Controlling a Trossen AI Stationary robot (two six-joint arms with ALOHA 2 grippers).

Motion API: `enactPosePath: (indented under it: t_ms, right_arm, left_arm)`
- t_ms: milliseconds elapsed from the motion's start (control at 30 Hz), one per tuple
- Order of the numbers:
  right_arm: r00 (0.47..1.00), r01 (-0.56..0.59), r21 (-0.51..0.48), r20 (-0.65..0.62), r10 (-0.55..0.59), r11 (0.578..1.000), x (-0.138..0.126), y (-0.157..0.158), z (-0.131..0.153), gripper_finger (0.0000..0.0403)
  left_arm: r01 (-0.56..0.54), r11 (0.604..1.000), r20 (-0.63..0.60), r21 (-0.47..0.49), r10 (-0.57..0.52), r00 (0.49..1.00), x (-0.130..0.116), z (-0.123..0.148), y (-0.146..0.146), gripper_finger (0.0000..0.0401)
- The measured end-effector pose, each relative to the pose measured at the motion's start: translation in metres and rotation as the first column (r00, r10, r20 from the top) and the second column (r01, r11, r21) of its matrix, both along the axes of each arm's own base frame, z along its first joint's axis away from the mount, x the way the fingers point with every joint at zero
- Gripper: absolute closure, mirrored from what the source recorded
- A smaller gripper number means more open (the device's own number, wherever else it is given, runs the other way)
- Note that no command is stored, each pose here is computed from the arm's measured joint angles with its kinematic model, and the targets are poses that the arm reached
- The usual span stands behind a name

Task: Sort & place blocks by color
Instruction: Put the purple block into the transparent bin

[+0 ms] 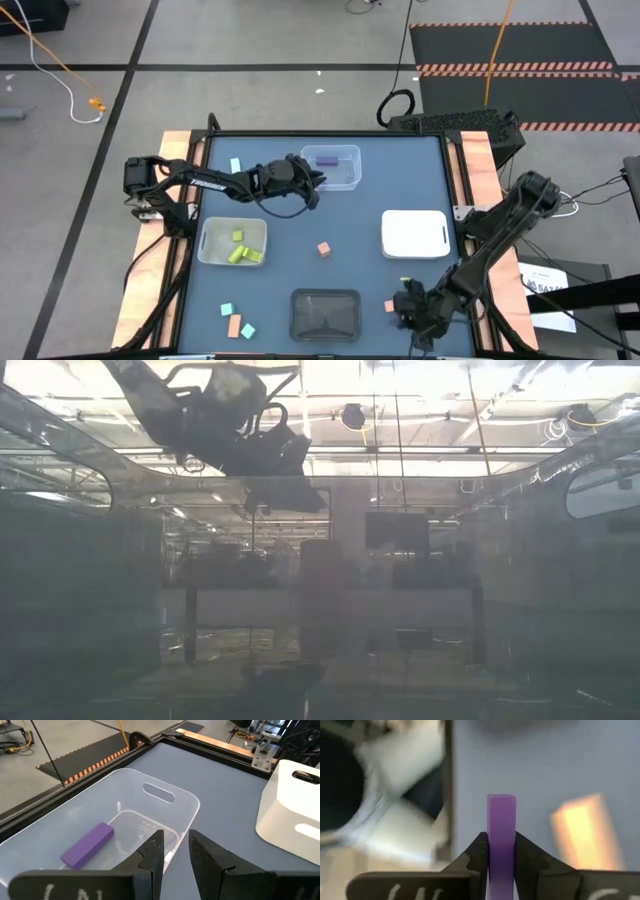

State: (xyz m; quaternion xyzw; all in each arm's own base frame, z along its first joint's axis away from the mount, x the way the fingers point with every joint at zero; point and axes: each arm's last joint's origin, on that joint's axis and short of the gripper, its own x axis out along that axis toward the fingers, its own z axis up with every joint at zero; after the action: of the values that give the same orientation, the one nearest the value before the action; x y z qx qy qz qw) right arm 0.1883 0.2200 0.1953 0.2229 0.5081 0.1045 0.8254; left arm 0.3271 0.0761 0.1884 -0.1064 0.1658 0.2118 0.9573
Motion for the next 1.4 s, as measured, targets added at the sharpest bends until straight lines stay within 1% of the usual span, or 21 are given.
enactPosePath:
  t_ms: [67, 100, 133, 167, 200, 267, 333, 400, 467, 600, 633, 667, 700, 733, 867, 967, 1100, 1200, 1300, 1333, 1400]
  right_arm:
    - [0.989, 0.041, -0.095, 0.148, -0.027, 0.995, 0.003, -0.01, 0.012, 0.0354]
    - [0.973, 0.07, -0.155, 0.228, -0.033, 0.985, 0.004, -0.016, 0.02, 0.0354]
    - [0.954, 0.112, -0.223, 0.298, -0.041, 0.968, 0.005, -0.023, 0.026, 0.0355]
    - [0.932, 0.165, -0.297, 0.36, -0.05, 0.941, 0.006, -0.032, 0.032, 0.0355]
    - [0.908, 0.224, -0.373, 0.415, -0.054, 0.9, 0.008, -0.04, 0.036, 0.0355]
    - [0.856, 0.352, -0.493, 0.514, -0.06, 0.796, 0.014, -0.058, 0.047, 0.0355]
    - [0.814, 0.455, -0.576, 0.578, -0.055, 0.68, 0.018, -0.077, 0.059, 0.0355]
    - [0.798, 0.512, -0.636, 0.601, -0.045, 0.578, 0.025, -0.095, 0.069, 0.0355]
    - [0.805, 0.527, -0.694, 0.592, -0.028, 0.49, 0.032, -0.113, 0.075, 0.0355]
    - [0.829, 0.525, -0.777, 0.56, -0.001, 0.348, 0.047, -0.146, 0.085, 0.0354]
    - [0.842, 0.507, -0.8, 0.539, 0.013, 0.321, 0.05, -0.153, 0.086, 0.0354]
    - [0.856, 0.482, -0.82, 0.516, 0.032, 0.309, 0.054, -0.16, 0.087, 0.0354]
    - [0.866, 0.46, -0.832, 0.498, 0.052, 0.309, 0.057, -0.166, 0.087, 0.0354]
    - [0.868, 0.449, -0.835, 0.492, 0.065, 0.318, 0.06, -0.173, 0.088, 0.0354]
    - [0.852, 0.435, -0.8, 0.515, 0.1, 0.412, 0.068, -0.194, 0.091, 0.0354]
    - [0.846, 0.404, -0.782, 0.517, 0.131, 0.474, 0.072, -0.206, 0.091, 0.0354]
    - [0.84, 0.376, -0.757, 0.522, 0.148, 0.535, 0.073, -0.218, 0.091, 0.0354]
    - [0.825, 0.367, -0.706, 0.547, 0.138, 0.606, 0.074, -0.225, 0.09, 0.0354]
    - [0.8, 0.34, -0.649, 0.58, 0.154, 0.681, 0.076, -0.227, 0.092, 0.0353]
    - [0.79, 0.331, -0.635, 0.591, 0.163, 0.698, 0.077, -0.227, 0.092, 0.0353]
    - [0.766, 0.317, -0.619, 0.614, 0.19, 0.718, 0.079, -0.226, 0.089, 0.0353]
  left_arm:
    - [0.002, 1.0, 0.006, -0.011, -0.002, 1.0, 0.001, 0.0, -0.002, 0.0311]
    - [0.004, 1.0, 0.009, -0.02, -0.004, 1.0, 0.001, 0.0, -0.004, 0.0311]
    - [0.006, 1.0, 0.013, -0.029, -0.005, 1.0, 0.001, 0.0, -0.006, 0.0311]
    - [0.008, 0.999, 0.018, -0.038, -0.008, 1.0, 0.002, 0.0, -0.008, 0.0311]
    - [0.012, 0.999, 0.023, -0.047, -0.011, 1.0, 0.002, 0.0, -0.01, 0.0311]
    - [0.028, 0.998, 0.028, -0.05, -0.026, 0.999, 0.004, 0.001, -0.016, 0.0311]
    - [0.047, 0.998, 0.034, -0.048, -0.045, 0.998, 0.005, 0.001, -0.022, 0.0311]
    - [0.069, 0.997, 0.049, -0.04, -0.067, 0.997, 0.006, 0.003, -0.028, 0.0311]
    - [0.091, 0.995, 0.086, -0.029, -0.088, 0.992, 0.008, 0.006, -0.035, 0.0311]
    - [0.139, 0.989, 0.164, 0.049, -0.145, 0.976, 0.012, 0.016, -0.046, 0.0311]
    - [0.149, 0.986, 0.187, 0.076, -0.16, 0.969, 0.013, 0.019, -0.048, 0.0311]
    - [0.155, 0.983, 0.215, 0.102, -0.174, 0.961, 0.014, 0.022, -0.05, 0.0311]
    - [0.158, 0.979, 0.245, 0.128, -0.185, 0.952, 0.014, 0.026, -0.052, 0.0311]
    - [0.158, 0.976, 0.267, 0.151, -0.194, 0.944, 0.015, 0.029, -0.053, 0.0311]
    - [0.159, 0.952, 0.303, 0.261, -0.237, 0.923, 0.015, 0.038, -0.057, 0.0301]
    - [0.171, 0.93, 0.281, 0.326, -0.268, 0.922, 0.015, 0.039, -0.062, 0.0272]
    - [0.195, 0.903, 0.257, 0.383, -0.307, 0.916, 0.015, 0.039, -0.071, 0.0213]
    - [0.204, 0.858, 0.236, 0.472, -0.345, 0.908, 0.015, 0.042, -0.079, 0.0168]
    - [0.195, 0.79, 0.205, 0.582, -0.374, 0.904, 0.015, 0.046, -0.085, 0.0134]
    - [0.196, 0.771, 0.19, 0.606, -0.379, 0.906, 0.015, 0.046, -0.086, 0.0126]
    - [0.198, 0.758, 0.183, 0.622, -0.387, 0.904, 0.014, 0.046, -0.089, 0.0115]
